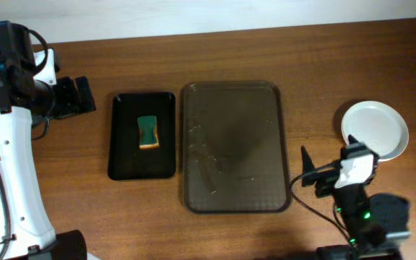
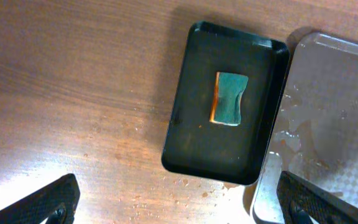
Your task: Clean dirty plates on tray and stack at the side
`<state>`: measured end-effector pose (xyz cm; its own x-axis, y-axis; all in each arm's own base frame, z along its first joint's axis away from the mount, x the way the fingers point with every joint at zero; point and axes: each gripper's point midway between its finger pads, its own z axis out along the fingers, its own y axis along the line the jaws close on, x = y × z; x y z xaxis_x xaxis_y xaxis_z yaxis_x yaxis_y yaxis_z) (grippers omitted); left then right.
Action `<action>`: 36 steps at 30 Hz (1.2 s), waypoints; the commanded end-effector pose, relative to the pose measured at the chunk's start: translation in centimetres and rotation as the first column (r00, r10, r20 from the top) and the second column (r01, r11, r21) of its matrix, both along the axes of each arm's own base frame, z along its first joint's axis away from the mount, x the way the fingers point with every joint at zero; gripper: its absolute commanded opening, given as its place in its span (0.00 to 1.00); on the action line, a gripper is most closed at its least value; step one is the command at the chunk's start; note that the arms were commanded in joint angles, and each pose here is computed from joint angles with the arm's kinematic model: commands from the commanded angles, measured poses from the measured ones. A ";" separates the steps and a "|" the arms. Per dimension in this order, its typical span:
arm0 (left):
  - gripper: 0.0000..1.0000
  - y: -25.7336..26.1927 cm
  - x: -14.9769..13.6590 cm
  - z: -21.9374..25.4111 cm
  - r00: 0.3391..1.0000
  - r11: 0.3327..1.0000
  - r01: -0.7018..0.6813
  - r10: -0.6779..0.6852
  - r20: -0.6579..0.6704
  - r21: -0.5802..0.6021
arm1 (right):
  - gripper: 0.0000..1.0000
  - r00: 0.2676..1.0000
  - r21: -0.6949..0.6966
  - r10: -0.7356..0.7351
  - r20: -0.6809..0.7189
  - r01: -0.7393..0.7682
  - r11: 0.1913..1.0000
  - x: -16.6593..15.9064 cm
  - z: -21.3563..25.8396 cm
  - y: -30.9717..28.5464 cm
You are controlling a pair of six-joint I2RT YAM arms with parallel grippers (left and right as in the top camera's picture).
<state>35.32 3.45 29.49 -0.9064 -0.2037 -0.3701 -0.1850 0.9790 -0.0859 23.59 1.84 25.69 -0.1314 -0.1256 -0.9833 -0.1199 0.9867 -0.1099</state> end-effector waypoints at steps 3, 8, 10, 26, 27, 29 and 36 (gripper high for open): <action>1.00 -0.1 -0.2 0.6 1.000 1.000 0.015 -0.015 0.020 0.002 | 0.98 0.995 -0.006 -0.024 0.093 0.025 1.000 -0.9 -4.3 -0.5; 1.00 -0.1 -0.2 0.6 1.000 1.000 0.015 -0.015 0.020 0.003 | 0.98 0.975 -0.001 -0.019 0.221 0.020 1.000 0.9 -6.1 -0.3; 1.00 -0.1 -0.2 0.6 1.000 1.000 0.015 -0.015 0.020 0.003 | 0.98 0.977 -0.002 -0.019 0.214 0.020 1.000 1.0 -6.5 -0.3; 1.00 0.0 -0.2 0.6 1.000 1.000 0.014 -0.014 0.020 0.002 | 0.98 0.997 -0.006 -0.023 0.067 0.023 1.000 1.0 -10.1 -0.4; 1.00 -0.1 -0.2 0.6 1.000 1.000 0.015 -0.015 0.021 0.003 | 0.98 0.997 -0.006 -0.023 0.067 0.023 1.000 1.0 -10.1 -0.4; 1.00 -0.5 -1.3 2.3 0.997 1.000 0.022 -0.023 0.070 0.010 | 0.98 0.997 -0.006 -0.023 0.067 0.023 1.000 1.0 -10.1 -0.4; 1.00 -1.8 -6.0 8.9 0.822 0.991 -0.016 -0.061 0.566 0.130 | 0.98 0.997 -0.006 -0.023 0.067 0.023 1.000 1.0 -10.1 -0.4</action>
